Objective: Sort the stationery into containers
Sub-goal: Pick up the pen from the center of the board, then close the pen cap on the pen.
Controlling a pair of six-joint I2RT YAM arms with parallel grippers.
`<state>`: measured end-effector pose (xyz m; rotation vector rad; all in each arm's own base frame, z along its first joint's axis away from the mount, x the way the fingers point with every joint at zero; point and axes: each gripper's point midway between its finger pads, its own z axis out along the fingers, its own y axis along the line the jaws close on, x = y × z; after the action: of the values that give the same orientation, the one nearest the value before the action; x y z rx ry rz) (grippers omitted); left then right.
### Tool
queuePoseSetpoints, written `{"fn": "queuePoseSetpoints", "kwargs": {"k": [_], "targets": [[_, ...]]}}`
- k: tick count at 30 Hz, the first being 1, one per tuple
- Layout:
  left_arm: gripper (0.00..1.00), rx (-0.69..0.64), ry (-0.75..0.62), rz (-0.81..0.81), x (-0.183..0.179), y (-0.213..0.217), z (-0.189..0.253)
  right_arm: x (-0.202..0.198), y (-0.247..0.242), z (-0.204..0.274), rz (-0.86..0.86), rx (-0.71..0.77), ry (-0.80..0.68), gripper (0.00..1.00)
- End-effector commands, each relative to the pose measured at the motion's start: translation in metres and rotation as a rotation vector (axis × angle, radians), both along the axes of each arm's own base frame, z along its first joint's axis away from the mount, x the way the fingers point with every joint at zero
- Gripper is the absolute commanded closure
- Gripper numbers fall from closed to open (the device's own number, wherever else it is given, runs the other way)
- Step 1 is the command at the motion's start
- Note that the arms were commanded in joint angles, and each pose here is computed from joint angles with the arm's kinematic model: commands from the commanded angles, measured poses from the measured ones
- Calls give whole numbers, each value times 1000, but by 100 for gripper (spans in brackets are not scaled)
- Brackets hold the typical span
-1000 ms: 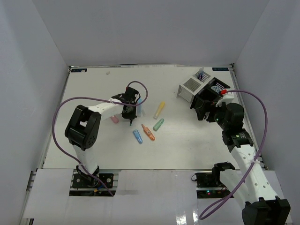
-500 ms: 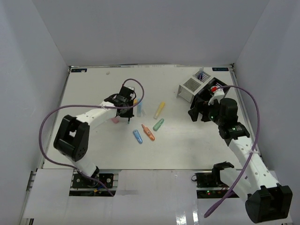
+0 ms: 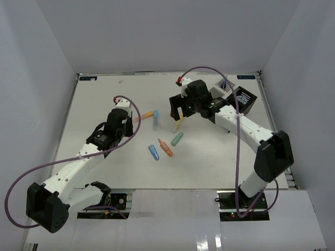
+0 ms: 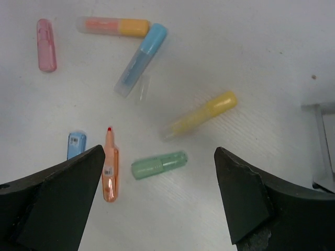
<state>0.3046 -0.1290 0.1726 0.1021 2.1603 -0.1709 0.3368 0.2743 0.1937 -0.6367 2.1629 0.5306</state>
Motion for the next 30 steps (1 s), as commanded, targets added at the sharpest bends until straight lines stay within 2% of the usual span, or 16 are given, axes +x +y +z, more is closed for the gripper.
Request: {"fn": "queuePoseSetpoints", "kwargs": {"k": [1, 2, 8, 9, 12, 15, 30], "targets": [[100, -8, -135, 81, -2, 22, 29, 18, 26, 2, 26, -54, -5, 9], [100, -12, -153, 88, -2, 23, 32, 23, 32, -17, 30, -90, 32, 11], [100, 0, -171, 121, 1, 30, 35, 45, 75, -31, 55, -137, 41, 27], [100, -2, -170, 124, 1, 31, 35, 45, 79, -50, 62, -177, 76, 30], [100, -9, -172, 127, 1, 32, 36, 50, 94, -68, 70, -214, 97, 36], [100, -14, -171, 128, 1, 32, 37, 52, 104, -83, 78, -226, 115, 48], [100, -42, -171, 126, 1, 33, 39, 45, 123, -129, 94, -266, 181, 59]]}}
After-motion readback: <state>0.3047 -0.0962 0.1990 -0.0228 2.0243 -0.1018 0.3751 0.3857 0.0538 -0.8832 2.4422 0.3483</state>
